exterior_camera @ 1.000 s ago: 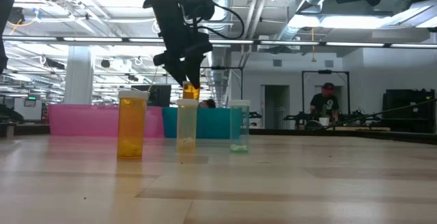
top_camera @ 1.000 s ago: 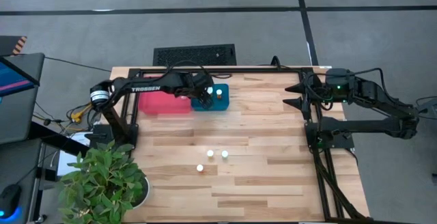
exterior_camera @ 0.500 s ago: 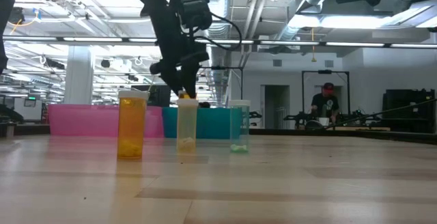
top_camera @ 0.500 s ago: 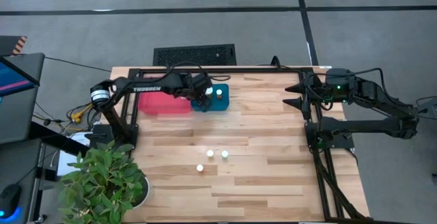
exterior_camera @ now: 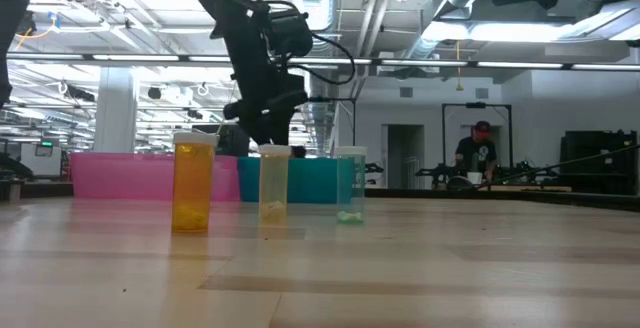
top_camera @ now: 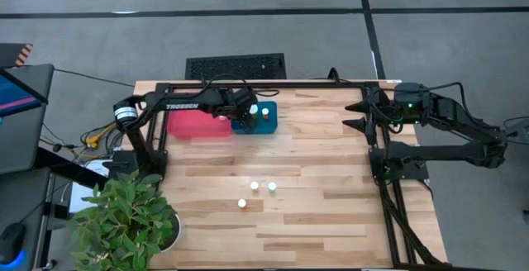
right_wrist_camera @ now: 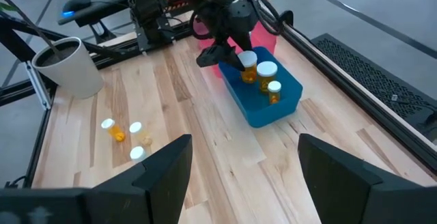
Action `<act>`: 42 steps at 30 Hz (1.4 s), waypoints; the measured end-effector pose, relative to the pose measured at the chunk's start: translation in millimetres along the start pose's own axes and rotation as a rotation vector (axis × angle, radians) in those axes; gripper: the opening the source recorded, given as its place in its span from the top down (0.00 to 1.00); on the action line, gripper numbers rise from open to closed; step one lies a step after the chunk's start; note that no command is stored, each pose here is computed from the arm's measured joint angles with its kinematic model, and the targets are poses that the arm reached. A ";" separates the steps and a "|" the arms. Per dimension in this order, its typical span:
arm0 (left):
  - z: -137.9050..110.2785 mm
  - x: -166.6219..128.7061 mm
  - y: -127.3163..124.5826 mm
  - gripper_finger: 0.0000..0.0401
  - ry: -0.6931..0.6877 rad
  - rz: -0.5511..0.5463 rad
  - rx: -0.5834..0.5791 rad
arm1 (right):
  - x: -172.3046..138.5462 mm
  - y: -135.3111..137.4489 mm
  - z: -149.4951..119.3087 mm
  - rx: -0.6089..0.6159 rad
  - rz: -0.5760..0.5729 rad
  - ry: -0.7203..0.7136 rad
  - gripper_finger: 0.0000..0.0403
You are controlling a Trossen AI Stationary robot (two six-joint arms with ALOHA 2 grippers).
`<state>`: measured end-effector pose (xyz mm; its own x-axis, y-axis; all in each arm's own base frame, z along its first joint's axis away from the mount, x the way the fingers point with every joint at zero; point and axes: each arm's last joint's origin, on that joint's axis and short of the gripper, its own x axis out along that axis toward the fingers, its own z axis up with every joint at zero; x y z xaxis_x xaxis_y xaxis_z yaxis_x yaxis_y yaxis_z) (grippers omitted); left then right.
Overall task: Pick and place medicine bottles into bin by pill shape (circle, oval)
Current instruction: Put the orange capsule bottle into the blue bin
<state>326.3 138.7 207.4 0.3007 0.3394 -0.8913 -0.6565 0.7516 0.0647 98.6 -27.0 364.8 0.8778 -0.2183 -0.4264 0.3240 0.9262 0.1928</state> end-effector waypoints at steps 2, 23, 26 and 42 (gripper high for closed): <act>-1.5 3.7 -0.6 0.47 0.018 0.006 0.008 | 0.0 -0.1 -0.7 0.000 -0.001 0.007 0.31; 2.4 8.8 9.1 0.47 0.009 0.020 -0.009 | 0.0 -0.5 -2.5 0.003 -0.007 0.025 0.31; 2.6 9.0 10.3 0.47 0.009 0.024 -0.011 | -0.1 -0.5 -2.4 0.001 -0.006 0.024 0.31; -8.2 20.2 12.7 0.45 0.016 0.008 -0.039 | -0.1 -0.5 -2.4 0.001 -0.007 0.024 0.31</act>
<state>318.3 150.4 186.4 0.2844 0.3358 -0.8980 -0.6851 0.7264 0.0546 97.6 -26.8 362.6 0.8668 -0.2168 -0.4491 0.3300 0.9245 0.1906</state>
